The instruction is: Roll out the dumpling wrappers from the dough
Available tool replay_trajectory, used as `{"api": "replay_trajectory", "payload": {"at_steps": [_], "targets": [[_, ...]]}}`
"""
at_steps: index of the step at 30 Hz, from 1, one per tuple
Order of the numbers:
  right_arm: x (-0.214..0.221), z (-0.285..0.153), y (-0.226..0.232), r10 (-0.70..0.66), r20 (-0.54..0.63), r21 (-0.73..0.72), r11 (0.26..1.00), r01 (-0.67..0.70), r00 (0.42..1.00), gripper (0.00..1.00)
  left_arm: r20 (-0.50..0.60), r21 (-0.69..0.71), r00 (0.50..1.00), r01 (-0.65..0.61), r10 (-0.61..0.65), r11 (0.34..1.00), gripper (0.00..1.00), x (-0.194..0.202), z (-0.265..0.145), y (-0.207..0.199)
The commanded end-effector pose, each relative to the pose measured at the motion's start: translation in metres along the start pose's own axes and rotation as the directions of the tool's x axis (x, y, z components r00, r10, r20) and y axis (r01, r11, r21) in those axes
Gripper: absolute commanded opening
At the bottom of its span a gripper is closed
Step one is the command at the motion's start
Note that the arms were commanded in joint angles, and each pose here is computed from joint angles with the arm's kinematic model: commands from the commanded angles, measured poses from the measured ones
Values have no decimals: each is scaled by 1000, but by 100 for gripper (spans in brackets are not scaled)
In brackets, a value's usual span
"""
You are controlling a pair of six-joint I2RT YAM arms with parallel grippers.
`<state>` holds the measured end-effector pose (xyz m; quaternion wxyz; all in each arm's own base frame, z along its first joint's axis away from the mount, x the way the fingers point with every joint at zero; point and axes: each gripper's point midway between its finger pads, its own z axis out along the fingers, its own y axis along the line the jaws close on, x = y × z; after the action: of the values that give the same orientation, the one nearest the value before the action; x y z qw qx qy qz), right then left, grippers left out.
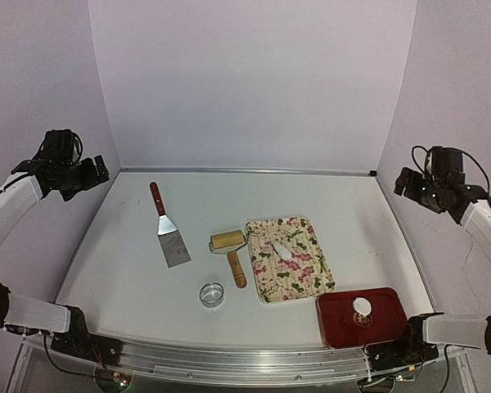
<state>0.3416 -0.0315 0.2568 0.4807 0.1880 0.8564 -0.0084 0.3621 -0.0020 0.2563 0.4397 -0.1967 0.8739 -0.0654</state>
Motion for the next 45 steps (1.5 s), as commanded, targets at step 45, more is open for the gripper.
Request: {"api": "replay_trajectory", "payload": {"at_steps": [45], "targets": [[331, -60, 377, -629, -399, -679, 692, 246, 667, 65, -423, 424, 905, 145, 54, 894, 96, 123, 16, -138]]}}
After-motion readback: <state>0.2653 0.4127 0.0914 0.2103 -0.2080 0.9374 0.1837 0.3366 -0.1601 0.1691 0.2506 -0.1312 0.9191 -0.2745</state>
